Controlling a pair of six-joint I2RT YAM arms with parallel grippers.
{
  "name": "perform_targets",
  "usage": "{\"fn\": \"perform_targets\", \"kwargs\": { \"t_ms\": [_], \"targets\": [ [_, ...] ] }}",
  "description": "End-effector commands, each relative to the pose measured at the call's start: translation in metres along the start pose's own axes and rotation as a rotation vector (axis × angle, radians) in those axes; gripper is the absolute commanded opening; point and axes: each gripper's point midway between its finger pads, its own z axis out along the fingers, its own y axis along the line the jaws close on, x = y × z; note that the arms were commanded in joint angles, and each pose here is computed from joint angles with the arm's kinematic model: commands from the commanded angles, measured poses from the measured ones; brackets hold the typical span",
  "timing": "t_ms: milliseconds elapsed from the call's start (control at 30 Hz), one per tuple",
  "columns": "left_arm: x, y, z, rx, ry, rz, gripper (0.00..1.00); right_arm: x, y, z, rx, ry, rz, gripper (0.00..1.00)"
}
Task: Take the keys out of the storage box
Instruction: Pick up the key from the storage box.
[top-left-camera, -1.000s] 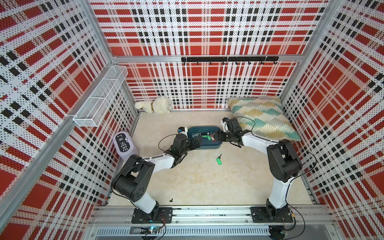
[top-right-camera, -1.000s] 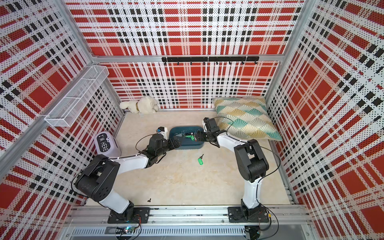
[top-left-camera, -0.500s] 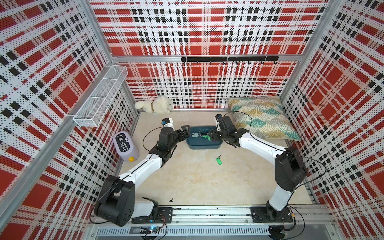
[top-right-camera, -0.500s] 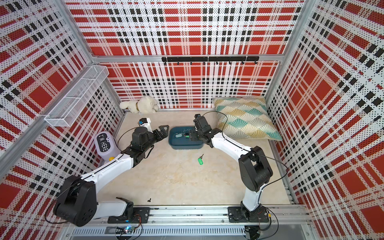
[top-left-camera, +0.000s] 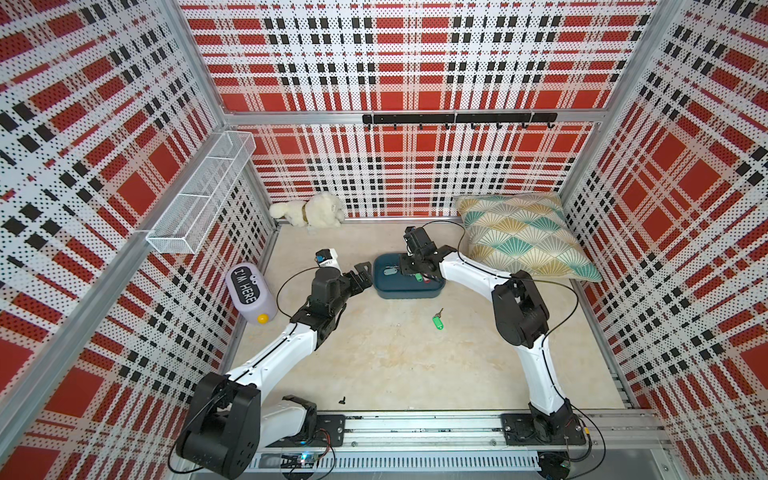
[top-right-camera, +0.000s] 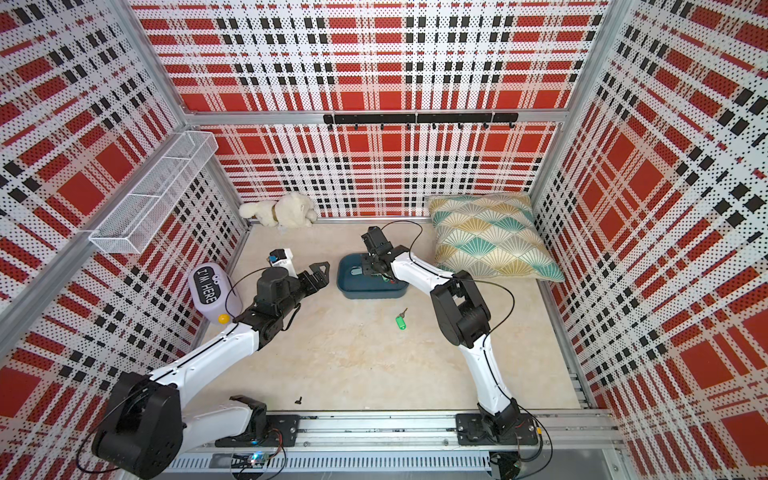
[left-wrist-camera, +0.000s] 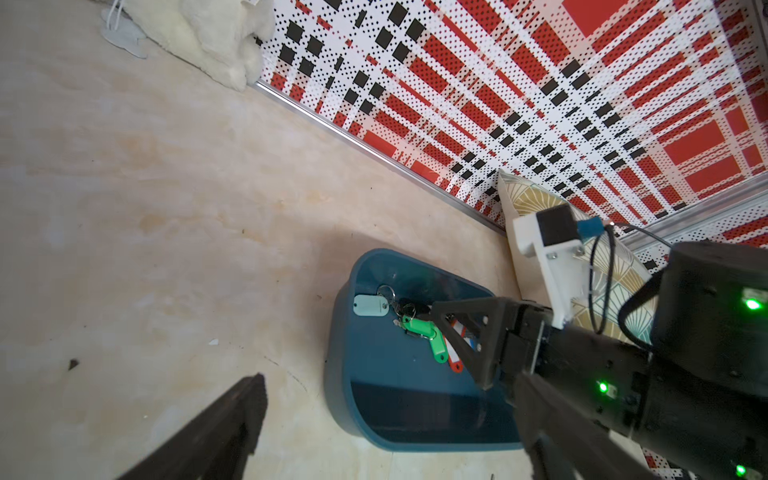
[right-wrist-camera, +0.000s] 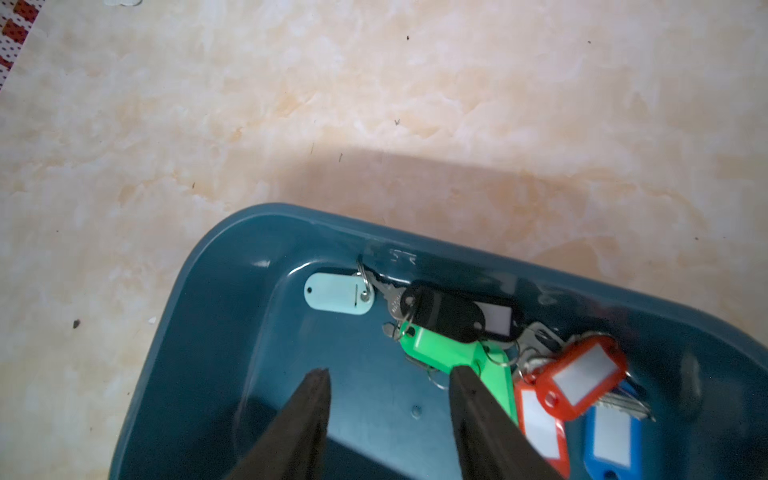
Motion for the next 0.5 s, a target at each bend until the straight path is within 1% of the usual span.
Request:
{"fn": "perform_targets", "kwargs": {
  "t_ms": [0, 200, 300, 467],
  "targets": [
    [0.004, 0.003, 0.001, -0.003, 0.008, 0.012, 0.99, 0.002, -0.002, 0.011, 0.015, 0.019, 0.020, 0.52],
    [0.006, 0.005, 0.002, -0.008, 0.011, 0.016, 0.99, 0.013, -0.006, 0.030, 0.034, 0.053, 0.018, 0.48],
    [0.005, 0.006, 0.002, -0.010, 0.010, 0.017, 0.99, 0.017, -0.008, 0.036, 0.044, 0.065, 0.017, 0.43],
    [0.006, 0.009, 0.003, -0.017, 0.011, 0.017, 0.99, 0.024, -0.011, 0.044, 0.056, 0.080, 0.017, 0.38]
  ]
}}
